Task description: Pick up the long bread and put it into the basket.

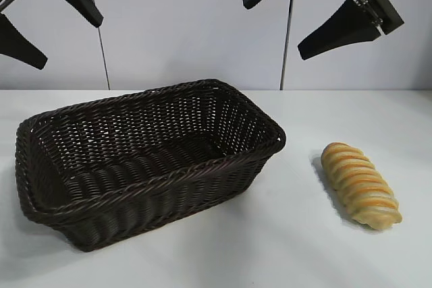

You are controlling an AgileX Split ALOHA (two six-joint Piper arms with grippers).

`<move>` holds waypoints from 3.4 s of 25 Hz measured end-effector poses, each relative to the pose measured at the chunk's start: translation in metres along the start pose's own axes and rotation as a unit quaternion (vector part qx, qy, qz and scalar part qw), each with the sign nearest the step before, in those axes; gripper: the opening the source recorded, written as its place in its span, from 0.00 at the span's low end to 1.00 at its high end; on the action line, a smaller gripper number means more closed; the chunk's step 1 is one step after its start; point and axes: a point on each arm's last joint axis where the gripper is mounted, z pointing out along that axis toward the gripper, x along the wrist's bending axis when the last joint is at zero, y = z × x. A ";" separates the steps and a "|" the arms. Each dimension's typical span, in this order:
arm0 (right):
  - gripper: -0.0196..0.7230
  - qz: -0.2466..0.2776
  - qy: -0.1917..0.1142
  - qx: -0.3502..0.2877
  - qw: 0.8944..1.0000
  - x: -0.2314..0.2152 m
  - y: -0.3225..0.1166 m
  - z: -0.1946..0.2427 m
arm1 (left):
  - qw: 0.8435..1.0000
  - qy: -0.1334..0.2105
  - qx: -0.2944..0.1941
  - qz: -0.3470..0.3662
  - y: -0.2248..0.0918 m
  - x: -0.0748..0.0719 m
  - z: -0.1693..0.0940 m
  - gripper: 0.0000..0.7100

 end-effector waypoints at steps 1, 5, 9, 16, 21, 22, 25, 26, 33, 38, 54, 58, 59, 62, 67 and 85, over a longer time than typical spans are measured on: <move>0.85 0.000 0.000 0.000 1.000 0.000 0.000 0.000 | 1.000 0.000 0.000 0.000 0.000 0.000 0.000 0.98; 0.85 0.000 0.000 0.000 1.000 0.000 0.000 0.000 | 1.000 0.000 0.000 0.000 0.000 0.000 0.000 0.98; 0.85 0.000 0.000 0.000 1.000 0.000 0.000 0.000 | 1.000 0.000 0.000 0.000 0.000 0.000 0.000 0.98; 0.85 0.000 0.000 -0.001 1.000 0.000 0.000 0.000 | 1.000 0.002 -0.006 0.000 0.001 0.000 0.000 0.98; 0.85 0.000 0.000 -0.001 1.000 0.000 0.000 0.000 | 1.000 0.004 -0.016 0.000 0.003 0.001 0.000 0.98; 0.85 0.000 0.000 -0.001 1.000 0.000 0.000 0.000 | 1.000 0.004 -0.016 0.000 0.003 0.001 0.000 0.98; 0.85 0.000 0.000 -0.001 1.000 0.000 0.000 0.000 | 1.000 0.004 -0.017 0.000 0.003 0.001 0.000 0.98; 0.85 0.000 0.000 -0.001 1.000 0.000 0.000 0.000 | 1.000 0.005 -0.018 0.000 0.003 0.001 0.000 0.98; 0.85 0.000 0.000 -0.001 1.000 0.000 0.000 0.000 | 0.999 0.012 -0.047 0.000 0.009 0.002 0.000 0.98; 0.85 0.000 0.000 -0.001 1.000 0.000 0.000 0.000 | 0.999 0.014 -0.047 -0.001 0.009 0.004 -0.001 0.98; 0.85 0.000 0.000 -0.001 1.000 0.000 0.000 0.000 | 0.974 0.201 -0.103 -0.005 0.007 -0.022 -0.131 0.98; 0.85 0.000 0.000 -0.001 1.000 0.000 0.000 0.000 | 0.969 0.216 -0.117 0.002 0.000 -0.028 -0.146 0.98; 0.85 0.000 -0.001 -0.002 1.000 0.000 0.000 0.000 | 0.969 0.217 -0.118 0.004 -0.001 -0.029 -0.147 0.98; 0.85 0.000 -0.001 -0.002 1.000 0.000 0.000 0.000 | 0.971 0.204 -0.121 0.009 -0.003 -0.033 -0.150 0.98; 0.85 0.000 0.000 -0.001 1.000 0.000 0.000 0.000 | 0.973 0.196 -0.118 0.026 -0.003 -0.035 -0.150 0.98; 0.85 0.000 0.000 0.000 1.000 0.000 0.000 0.000 | 0.971 0.212 0.033 -0.107 -0.055 0.025 -0.067 0.98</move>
